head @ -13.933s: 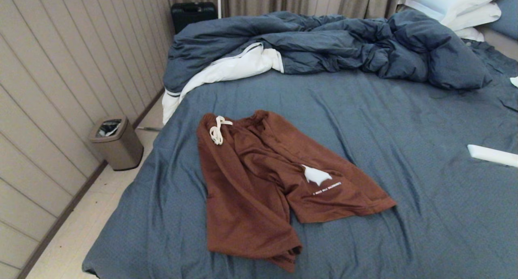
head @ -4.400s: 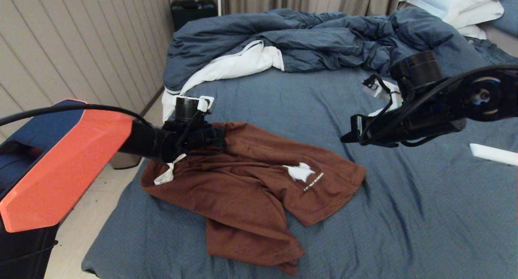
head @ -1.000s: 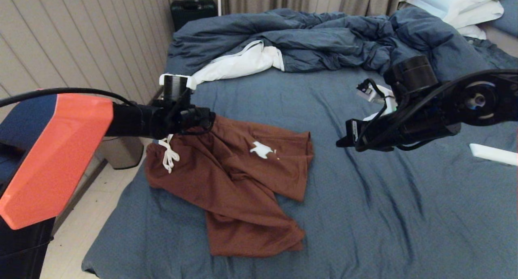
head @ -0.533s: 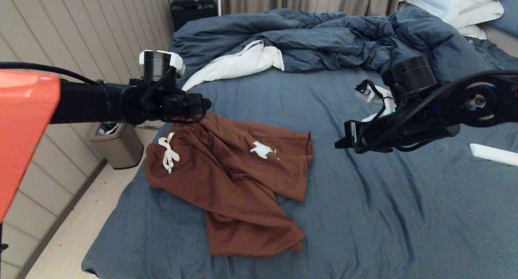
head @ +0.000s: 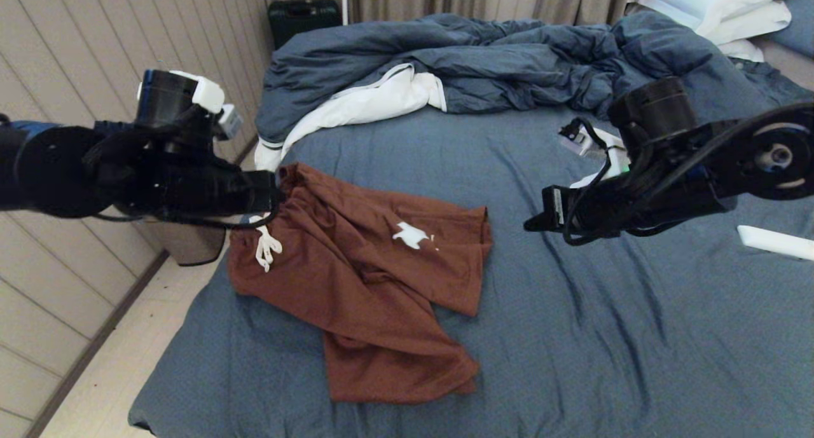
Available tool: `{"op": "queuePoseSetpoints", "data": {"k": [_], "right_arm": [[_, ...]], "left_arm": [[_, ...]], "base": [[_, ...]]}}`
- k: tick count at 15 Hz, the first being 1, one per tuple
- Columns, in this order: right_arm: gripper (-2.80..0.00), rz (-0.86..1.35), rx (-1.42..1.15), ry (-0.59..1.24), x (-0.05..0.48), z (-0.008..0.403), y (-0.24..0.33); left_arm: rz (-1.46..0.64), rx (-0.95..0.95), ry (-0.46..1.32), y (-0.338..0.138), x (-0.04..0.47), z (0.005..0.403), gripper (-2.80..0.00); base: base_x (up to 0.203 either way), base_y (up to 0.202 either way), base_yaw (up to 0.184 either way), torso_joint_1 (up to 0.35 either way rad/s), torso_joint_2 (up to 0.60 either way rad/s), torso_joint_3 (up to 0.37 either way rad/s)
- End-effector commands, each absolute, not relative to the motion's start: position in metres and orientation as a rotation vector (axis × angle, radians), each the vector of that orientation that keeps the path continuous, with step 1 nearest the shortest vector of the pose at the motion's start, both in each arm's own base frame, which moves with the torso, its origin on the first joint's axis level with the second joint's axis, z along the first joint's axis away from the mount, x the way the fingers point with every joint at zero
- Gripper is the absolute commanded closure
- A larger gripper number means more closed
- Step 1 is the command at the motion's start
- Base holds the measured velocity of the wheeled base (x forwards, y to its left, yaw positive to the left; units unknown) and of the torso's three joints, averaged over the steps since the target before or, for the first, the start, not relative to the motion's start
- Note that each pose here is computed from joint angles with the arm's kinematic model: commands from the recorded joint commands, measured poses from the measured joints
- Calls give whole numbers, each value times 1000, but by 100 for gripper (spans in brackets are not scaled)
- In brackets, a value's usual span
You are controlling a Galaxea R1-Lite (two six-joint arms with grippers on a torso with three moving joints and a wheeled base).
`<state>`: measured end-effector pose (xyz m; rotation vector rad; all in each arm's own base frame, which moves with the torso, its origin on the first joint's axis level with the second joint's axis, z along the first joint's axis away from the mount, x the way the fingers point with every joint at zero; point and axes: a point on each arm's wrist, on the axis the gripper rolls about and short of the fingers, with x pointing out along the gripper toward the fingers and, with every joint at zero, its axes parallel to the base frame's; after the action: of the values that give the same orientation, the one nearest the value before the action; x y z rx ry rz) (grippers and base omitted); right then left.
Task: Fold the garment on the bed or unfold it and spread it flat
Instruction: Fold the brown shorts
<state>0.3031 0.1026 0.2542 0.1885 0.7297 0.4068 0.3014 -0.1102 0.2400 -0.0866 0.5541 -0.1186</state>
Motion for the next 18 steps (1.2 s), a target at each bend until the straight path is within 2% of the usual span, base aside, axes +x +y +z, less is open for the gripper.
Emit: {"op": "queuePoseSetpoints", "data": {"k": [1, 3, 5, 9, 12, 16, 18], "right_arm": [[0, 457, 168, 761, 292, 249, 119], [0, 502, 141, 811, 282, 239, 135], [0, 544, 118, 853, 265, 230, 145], [0, 605, 108, 880, 229, 230, 150], [0, 608, 102, 878, 221, 229, 147], [0, 612, 106, 835, 210, 242, 137], [0, 621, 88, 913, 205, 234, 141]], "left_arm": [[-88, -99, 632, -91, 255, 219, 0], [-61, -124, 672, -83, 239, 195, 0], [-23, -166, 632, -71, 238, 183, 0], [-26, -201, 628, -64, 254, 172, 0], [-36, -211, 625, -62, 274, 158, 0], [27, -252, 552, -24, 295, 153, 0], [6, -268, 590, -21, 298, 143, 0]], "base": [[0, 0, 0, 0, 0, 0], [0, 0, 0, 0, 0, 0], [0, 0, 0, 0, 0, 0], [0, 0, 0, 0, 0, 0], [0, 0, 0, 0, 0, 0], [0, 0, 0, 0, 0, 0], [0, 0, 0, 0, 0, 0]]}}
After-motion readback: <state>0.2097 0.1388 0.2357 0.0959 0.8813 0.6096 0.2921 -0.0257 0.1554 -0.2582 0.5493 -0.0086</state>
